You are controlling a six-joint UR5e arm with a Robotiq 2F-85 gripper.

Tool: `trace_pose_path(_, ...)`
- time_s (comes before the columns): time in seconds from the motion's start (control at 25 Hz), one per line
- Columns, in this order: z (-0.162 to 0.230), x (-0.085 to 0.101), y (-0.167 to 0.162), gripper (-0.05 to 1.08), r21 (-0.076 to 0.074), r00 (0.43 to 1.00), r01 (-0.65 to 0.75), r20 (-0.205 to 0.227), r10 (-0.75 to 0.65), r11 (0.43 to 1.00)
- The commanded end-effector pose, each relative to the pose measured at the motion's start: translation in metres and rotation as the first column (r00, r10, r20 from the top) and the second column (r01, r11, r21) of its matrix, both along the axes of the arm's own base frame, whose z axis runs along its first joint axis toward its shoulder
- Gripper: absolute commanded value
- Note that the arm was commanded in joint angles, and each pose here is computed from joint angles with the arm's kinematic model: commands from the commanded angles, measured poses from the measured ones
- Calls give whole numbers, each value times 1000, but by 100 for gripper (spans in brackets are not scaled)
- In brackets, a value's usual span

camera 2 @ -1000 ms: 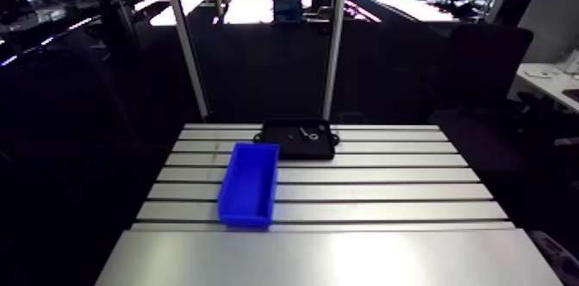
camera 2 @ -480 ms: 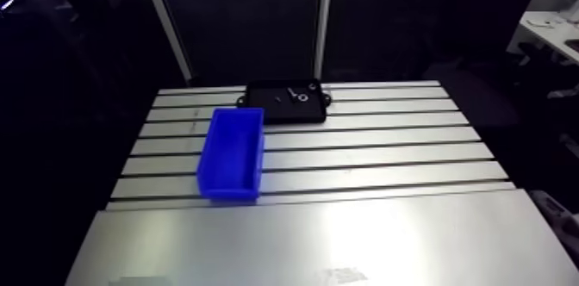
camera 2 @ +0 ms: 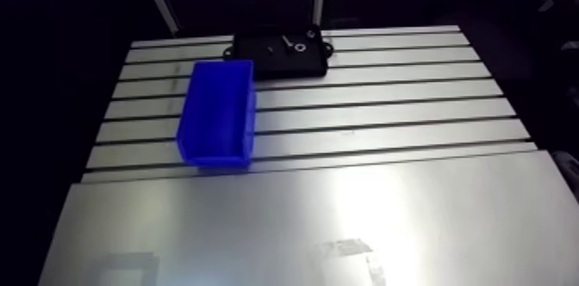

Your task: Pick up the M10 bolt from the tray and put it into the blue bin.

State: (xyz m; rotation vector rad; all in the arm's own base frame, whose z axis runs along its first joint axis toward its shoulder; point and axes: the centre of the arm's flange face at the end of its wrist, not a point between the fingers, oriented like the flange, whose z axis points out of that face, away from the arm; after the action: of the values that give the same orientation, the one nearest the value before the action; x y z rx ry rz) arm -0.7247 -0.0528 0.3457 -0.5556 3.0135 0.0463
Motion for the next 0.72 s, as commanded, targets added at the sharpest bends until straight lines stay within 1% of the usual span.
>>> trace_pose_path(0.04,-61,-21,16,2,-4,998,15,57,-15,1000)
trace_pose_path(0.2,-71,-20,18,13,-7,997,8,74,-7,1000)
trace_pose_path(0.28,-78,-19,17,22,-8,997,6,81,-6,1000)
trace_pose_path(0.32,-81,-18,17,26,-8,997,6,77,-6,1000)
trace_pose_path(0.4,-84,-19,17,32,-5,999,2,50,-1,1000)
trace_pose_path(0.48,-90,-17,16,42,-5,999,3,48,-3,1000)
trace_pose_path(0.6,-101,-12,17,47,-7,998,6,68,-6,1000)
trace_pose_path(0.72,-112,-6,16,48,-9,996,7,89,-6,1000)
